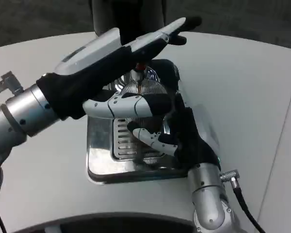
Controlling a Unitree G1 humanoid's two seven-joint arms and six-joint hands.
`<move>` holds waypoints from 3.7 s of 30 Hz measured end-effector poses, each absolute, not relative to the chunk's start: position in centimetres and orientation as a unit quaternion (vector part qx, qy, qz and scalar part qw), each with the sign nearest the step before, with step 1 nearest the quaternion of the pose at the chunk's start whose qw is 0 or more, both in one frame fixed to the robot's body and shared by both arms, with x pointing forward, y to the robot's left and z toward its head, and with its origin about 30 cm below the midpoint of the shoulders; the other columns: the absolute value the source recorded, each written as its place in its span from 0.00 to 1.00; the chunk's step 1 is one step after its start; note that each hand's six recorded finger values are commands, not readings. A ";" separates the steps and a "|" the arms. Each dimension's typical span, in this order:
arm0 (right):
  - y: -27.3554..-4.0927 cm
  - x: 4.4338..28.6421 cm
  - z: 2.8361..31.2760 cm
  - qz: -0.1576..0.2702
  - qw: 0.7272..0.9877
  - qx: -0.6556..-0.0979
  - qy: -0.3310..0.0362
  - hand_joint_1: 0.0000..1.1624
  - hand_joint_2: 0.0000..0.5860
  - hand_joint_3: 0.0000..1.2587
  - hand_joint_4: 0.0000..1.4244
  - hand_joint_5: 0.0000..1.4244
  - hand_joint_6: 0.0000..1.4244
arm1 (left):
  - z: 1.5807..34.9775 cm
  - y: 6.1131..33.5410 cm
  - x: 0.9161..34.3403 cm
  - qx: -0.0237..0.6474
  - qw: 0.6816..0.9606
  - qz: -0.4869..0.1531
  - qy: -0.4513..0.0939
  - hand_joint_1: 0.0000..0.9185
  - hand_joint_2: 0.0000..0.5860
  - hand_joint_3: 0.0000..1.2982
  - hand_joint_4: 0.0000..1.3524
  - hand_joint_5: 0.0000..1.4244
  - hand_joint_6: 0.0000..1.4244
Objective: Grasp the cup under the faucet to collect the drink, then remove the cup.
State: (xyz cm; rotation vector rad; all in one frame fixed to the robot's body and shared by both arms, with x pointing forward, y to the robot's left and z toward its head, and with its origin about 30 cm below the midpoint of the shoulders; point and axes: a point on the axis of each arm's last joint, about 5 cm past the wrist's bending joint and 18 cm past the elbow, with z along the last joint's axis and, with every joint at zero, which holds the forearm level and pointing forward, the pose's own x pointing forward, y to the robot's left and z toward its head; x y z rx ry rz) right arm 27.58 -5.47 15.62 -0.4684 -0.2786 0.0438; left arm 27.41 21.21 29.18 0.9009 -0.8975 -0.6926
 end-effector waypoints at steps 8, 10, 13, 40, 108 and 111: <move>-5.3 27.5 15.6 0.019 0.962 -0.230 -0.146 0.62 0.30 0.00 0.00 0.00 0.05 | 29.1 21.2 27.4 0.411 0.750 -0.315 -0.412 0.00 0.21 0.00 0.00 0.07 0.03; -5.1 27.5 15.8 0.026 0.960 -0.228 -0.158 0.62 0.30 0.00 0.00 0.00 0.04 | 29.1 21.2 27.5 0.410 0.750 -0.314 -0.412 0.00 0.21 0.00 0.00 0.07 0.03; -4.5 27.3 16.0 0.041 0.958 -0.226 -0.172 0.62 0.30 0.00 0.00 0.00 0.04 | 29.1 21.1 27.5 0.410 0.749 -0.316 -0.414 0.00 0.21 0.00 0.00 0.07 0.03; -4.0 27.4 16.2 0.047 0.962 -0.207 -0.170 0.62 0.30 0.00 0.00 0.00 0.04 | 28.0 23.0 25.7 0.324 0.783 -0.206 -0.489 0.00 0.30 0.00 0.00 0.02 0.00; -3.2 27.5 15.1 -0.031 0.959 -0.169 -0.226 0.94 0.13 0.56 0.65 0.66 0.86 | 20.8 29.9 16.7 0.251 0.921 -0.048 -0.293 0.00 0.34 0.07 0.00 0.06 0.00; -3.2 27.1 15.2 -0.034 0.958 -0.167 -0.231 0.94 0.13 0.56 0.65 0.66 0.86 | 20.7 29.8 16.7 0.250 0.921 -0.051 -0.293 0.00 0.34 0.07 0.00 0.06 0.00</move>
